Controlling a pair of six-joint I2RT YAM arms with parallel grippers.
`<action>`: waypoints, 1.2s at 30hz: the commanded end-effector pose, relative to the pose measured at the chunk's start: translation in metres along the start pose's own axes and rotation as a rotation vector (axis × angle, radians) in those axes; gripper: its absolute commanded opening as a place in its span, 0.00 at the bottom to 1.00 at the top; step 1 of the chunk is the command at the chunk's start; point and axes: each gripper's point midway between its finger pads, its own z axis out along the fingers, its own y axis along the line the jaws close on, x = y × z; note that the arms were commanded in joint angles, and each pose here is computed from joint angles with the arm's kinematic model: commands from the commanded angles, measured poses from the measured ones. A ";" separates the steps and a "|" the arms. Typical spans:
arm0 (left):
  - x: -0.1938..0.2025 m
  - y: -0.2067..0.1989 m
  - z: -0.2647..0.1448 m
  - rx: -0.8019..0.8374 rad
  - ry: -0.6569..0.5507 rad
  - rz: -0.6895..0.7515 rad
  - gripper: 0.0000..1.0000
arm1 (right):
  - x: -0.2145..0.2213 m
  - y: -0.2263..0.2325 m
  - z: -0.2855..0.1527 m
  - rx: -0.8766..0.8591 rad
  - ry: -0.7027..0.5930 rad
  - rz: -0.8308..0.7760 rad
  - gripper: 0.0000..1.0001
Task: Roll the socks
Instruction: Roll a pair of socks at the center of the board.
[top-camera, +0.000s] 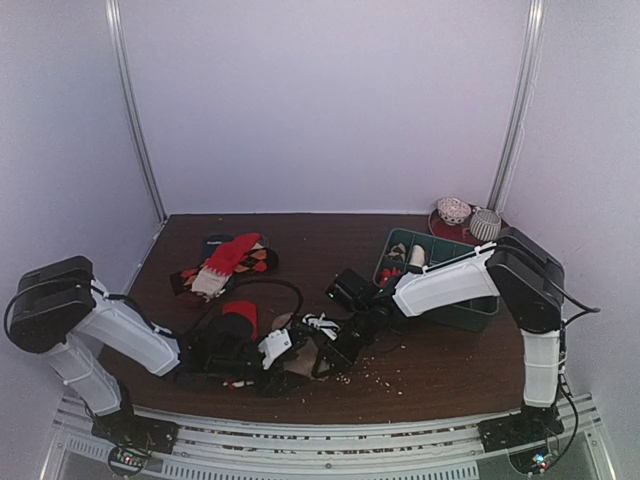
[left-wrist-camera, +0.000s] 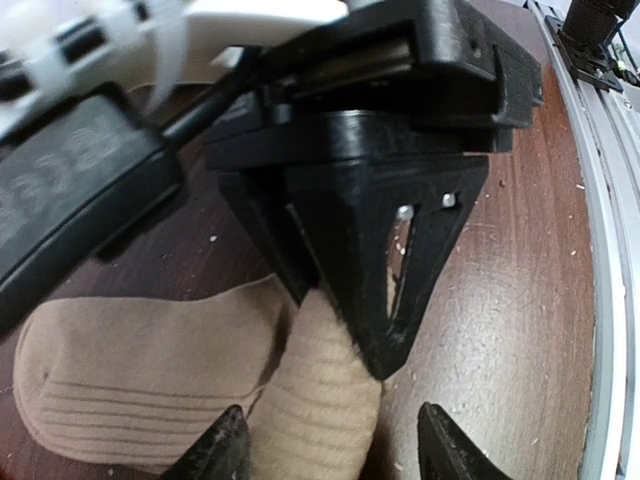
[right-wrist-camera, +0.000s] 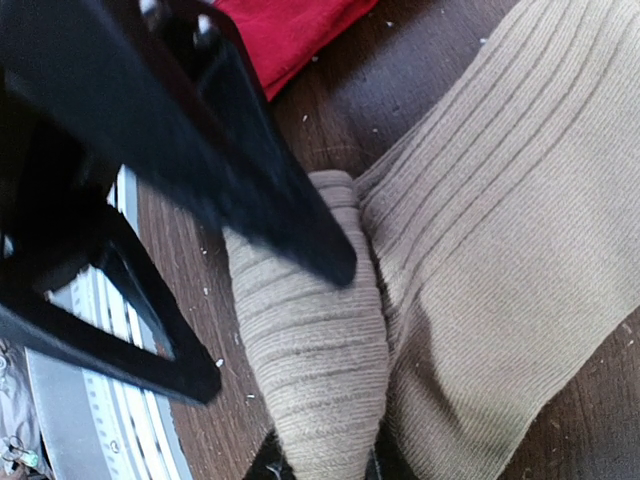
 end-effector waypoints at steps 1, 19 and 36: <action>-0.011 0.012 -0.010 -0.075 -0.049 0.001 0.57 | 0.111 -0.019 0.024 0.059 0.345 0.191 0.17; 0.006 -0.007 0.007 0.040 -0.004 -0.034 0.19 | 0.112 -0.022 0.027 0.065 0.343 0.204 0.17; 0.093 -0.013 0.005 0.004 0.275 -0.570 0.00 | -0.010 -0.007 -0.073 0.377 -0.332 -0.269 0.50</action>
